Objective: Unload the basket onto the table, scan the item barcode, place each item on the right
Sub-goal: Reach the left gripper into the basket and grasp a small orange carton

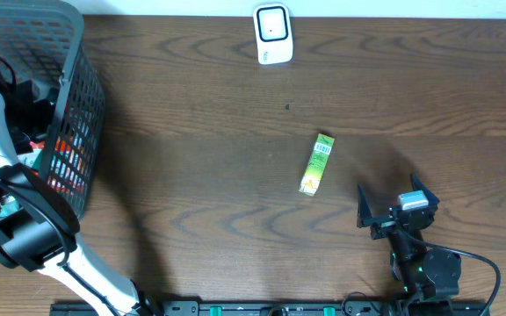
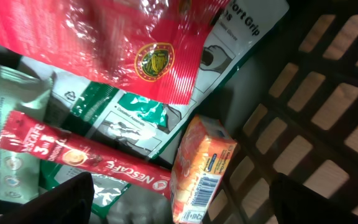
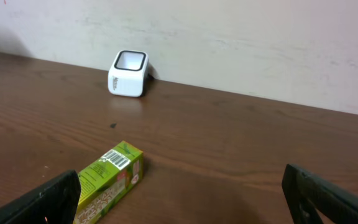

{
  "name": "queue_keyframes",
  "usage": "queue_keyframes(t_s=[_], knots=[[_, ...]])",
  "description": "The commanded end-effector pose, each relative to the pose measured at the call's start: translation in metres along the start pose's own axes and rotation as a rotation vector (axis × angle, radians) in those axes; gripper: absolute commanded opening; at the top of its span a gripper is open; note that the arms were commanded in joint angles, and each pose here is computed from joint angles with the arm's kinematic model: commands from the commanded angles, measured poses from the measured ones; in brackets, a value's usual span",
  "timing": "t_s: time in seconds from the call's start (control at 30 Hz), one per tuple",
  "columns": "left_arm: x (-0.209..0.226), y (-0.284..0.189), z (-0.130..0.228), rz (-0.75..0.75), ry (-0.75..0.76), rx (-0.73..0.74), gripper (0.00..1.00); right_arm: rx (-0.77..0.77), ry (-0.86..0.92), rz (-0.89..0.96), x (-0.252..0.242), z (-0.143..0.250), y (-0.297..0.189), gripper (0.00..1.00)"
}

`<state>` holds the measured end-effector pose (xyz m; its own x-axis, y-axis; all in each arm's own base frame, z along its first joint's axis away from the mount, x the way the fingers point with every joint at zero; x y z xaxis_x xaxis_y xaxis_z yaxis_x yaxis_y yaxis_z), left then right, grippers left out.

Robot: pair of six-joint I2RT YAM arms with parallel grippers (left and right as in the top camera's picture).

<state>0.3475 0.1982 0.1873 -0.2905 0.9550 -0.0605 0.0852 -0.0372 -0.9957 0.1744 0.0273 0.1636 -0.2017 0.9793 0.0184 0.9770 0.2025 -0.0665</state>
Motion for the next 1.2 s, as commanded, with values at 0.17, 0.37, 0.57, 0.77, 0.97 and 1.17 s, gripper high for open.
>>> queue_keyframes(t_s=[0.17,0.37,0.57,0.77,0.97,1.17], knots=[[-0.004,0.031,0.01,0.033,0.016,0.032,0.91,-0.001,0.011,-0.006,0.001,0.0,0.0,0.99],[-0.006,0.053,0.016,0.062,0.014,0.037,0.91,-0.001,0.011,-0.006,0.001,0.0,0.0,0.99],[-0.006,0.066,0.019,0.064,0.014,0.036,0.91,-0.001,0.011,-0.006,0.001,0.0,0.0,0.99],[-0.005,0.064,0.014,0.057,-0.023,0.012,0.87,-0.001,0.011,-0.006,0.001,0.0,0.0,0.99],[-0.005,0.059,0.01,0.054,-0.047,-0.004,0.54,-0.001,0.011,-0.006,0.001,0.0,0.0,0.99],[-0.005,0.059,0.011,0.055,-0.066,0.001,0.43,-0.001,0.011,-0.006,0.001,0.0,0.0,0.99]])
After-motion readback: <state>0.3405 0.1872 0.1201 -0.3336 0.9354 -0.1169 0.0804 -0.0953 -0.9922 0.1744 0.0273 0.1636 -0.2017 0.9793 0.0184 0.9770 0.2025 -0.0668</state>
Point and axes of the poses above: each gripper's point midway between its finger pads, its own y axis out along the fingers, its own x axis along the line the jaws close on, z = x × y, the point moved 7 cm from there along -y, back along the fingers, and after that the axes turned 6 degrees about y, right-handed, at the moved point
